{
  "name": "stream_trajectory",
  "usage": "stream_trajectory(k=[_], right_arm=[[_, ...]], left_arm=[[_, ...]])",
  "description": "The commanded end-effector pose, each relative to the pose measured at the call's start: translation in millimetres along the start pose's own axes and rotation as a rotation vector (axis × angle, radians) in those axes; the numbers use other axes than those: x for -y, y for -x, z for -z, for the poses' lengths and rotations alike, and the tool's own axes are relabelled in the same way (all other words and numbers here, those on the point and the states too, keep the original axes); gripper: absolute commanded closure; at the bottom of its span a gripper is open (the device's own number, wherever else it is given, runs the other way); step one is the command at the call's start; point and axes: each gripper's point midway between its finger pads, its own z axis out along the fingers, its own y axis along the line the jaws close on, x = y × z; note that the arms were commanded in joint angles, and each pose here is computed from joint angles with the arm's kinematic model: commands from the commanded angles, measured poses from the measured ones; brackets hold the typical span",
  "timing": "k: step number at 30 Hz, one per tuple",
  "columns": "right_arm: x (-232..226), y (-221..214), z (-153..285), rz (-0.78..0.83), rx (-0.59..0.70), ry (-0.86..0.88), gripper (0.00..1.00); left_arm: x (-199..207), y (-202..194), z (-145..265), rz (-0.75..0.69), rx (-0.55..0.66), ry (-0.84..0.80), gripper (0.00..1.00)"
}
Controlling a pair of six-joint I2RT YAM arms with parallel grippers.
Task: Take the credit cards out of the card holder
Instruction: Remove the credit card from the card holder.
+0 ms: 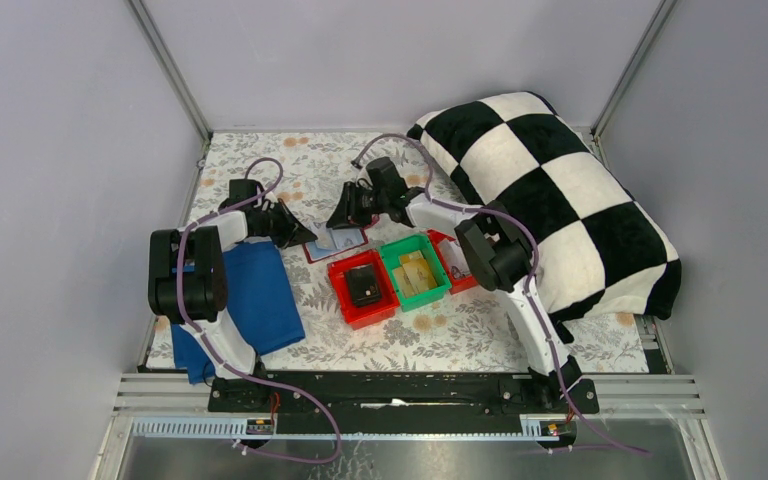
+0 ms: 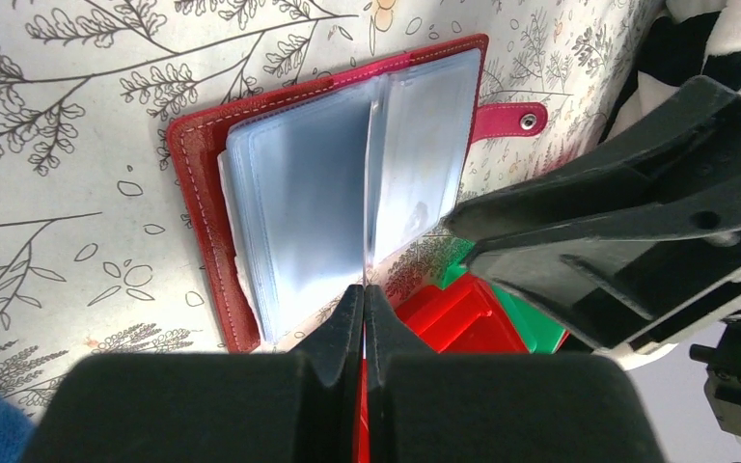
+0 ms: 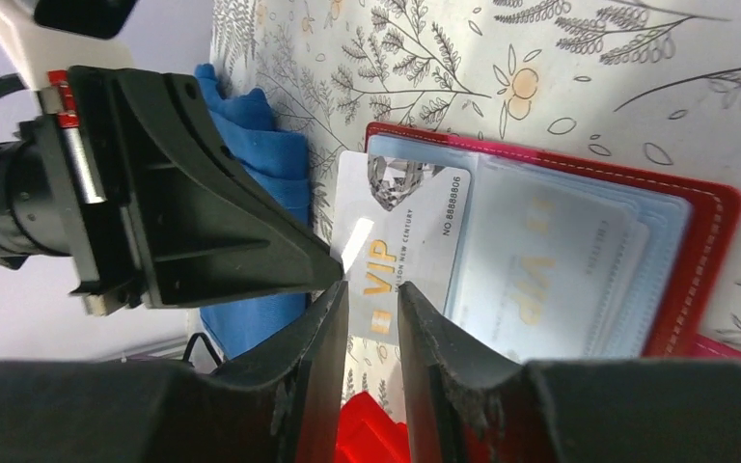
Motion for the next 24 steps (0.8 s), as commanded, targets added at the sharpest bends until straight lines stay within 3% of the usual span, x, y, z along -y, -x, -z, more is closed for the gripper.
stream_trajectory(k=[1,11,19,24], right_arm=[[10.4,-19.7,-17.0,-0.012,-0.062,-0.031,0.67],[32.3,-32.8,-24.8,-0.032,-0.089,-0.081,0.69],[32.3,-33.3,-24.1,-0.034,-0.086,-0.08,0.69],[31.2,-33.5,-23.6,-0.035,-0.086,-0.076,0.69]], left_arm=[[4.0,2.6,0.0,-0.032,-0.005,-0.031,1.0],[6.5,3.8,1.2,-0.034,-0.002,-0.036,1.0],[4.8,3.1,-6.6,-0.018,-0.025,-0.037,0.82],[8.7,1.9,-13.7,-0.032,-0.035,-0.031,0.85]])
